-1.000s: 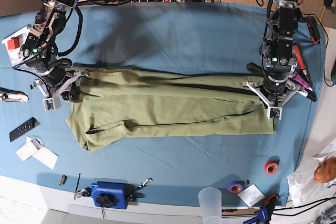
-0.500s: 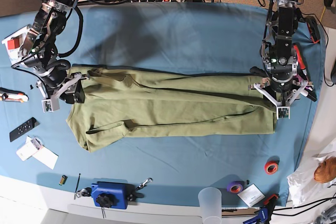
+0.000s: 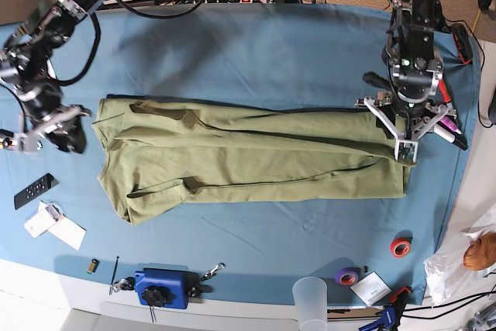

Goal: Layout the t-shirt on the table in an organized manner, then fold the t-shirt properly
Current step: 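Open both grippers and release the shirt corners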

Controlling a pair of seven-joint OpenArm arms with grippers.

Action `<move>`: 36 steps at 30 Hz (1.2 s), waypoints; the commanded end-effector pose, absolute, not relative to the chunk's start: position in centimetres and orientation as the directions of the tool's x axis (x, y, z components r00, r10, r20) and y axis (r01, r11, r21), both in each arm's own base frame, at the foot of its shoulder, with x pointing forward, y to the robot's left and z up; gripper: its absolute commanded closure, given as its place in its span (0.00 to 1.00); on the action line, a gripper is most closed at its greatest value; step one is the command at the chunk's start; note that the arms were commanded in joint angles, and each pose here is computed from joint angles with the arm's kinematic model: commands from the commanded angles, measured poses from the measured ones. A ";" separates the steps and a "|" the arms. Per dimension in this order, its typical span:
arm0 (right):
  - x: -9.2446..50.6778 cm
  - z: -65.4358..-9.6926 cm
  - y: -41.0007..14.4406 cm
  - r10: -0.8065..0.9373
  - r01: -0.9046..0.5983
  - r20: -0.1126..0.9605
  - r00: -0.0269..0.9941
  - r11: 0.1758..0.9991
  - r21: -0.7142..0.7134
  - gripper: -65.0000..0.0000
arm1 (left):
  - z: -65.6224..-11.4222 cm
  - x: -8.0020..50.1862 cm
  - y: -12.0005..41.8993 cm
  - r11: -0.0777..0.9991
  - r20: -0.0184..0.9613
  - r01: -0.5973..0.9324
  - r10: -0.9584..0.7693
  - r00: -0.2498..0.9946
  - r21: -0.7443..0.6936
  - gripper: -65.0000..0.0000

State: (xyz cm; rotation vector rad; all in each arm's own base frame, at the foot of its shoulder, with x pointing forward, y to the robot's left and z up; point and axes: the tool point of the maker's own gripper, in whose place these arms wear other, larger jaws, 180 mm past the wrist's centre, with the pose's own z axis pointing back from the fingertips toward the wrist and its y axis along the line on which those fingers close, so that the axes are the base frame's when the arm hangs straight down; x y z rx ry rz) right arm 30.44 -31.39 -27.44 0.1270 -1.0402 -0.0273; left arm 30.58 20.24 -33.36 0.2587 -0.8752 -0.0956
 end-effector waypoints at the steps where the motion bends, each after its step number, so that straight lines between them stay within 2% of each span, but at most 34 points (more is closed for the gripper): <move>1: 30.3 -26.2 -32.0 -0.079 -0.035 0.879 0.471 0.994 0.108 0.68 | -32.0 31.2 21.2 0.954 0.775 -0.050 -0.210 0.596 0.297 0.63; 3: 29.0 -27.2 -32.7 -0.090 -0.009 0.862 0.499 0.994 0.108 0.68 | -32.1 31.2 21.8 0.943 0.762 -0.037 -0.244 0.600 0.331 0.63; 6: 27.0 -29.1 -32.8 -0.089 0.000 0.826 0.557 0.994 0.107 0.68 | -33.1 31.1 20.7 0.933 0.725 0.086 -0.327 0.606 0.349 0.63; 8: 26.0 -29.8 -32.8 -0.091 0.003 0.811 0.577 0.994 0.109 0.68 | -33.9 31.0 20.6 0.932 0.712 0.107 -0.335 0.616 0.346 0.63; 12: 25.5 -30.2 -32.7 -0.096 0.001 0.805 0.586 0.993 0.117 0.68 | -35.2 30.8 21.1 0.934 0.701 0.100 -0.324 0.636 0.342 0.63; 19: 25.4 -30.4 -32.7 -0.095 0.001 0.800 0.592 0.993 0.117 0.68 | -37.2 29.8 22.5 0.905 0.605 0.175 -0.393 0.693 0.388 0.63; 24: 25.4 -30.8 -31.9 -0.107 -0.008 0.794 0.598 0.990 0.140 0.68 | -36.8 29.8 23.5 0.897 0.598 0.178 -0.406 0.691 0.404 0.63; 29: 26.2 -32.0 -28.6 -0.103 -0.075 0.781 0.617 0.979 0.188 0.68 | -36.9 30.0 21.9 0.928 0.642 0.205 -0.365 0.674 0.311 0.63; 36: 27.2 -33.8 -25.1 -0.011 -0.171 0.751 0.660 0.972 0.164 0.68 | -38.3 29.6 22.8 0.931 0.612 0.189 -0.349 0.710 0.313 0.63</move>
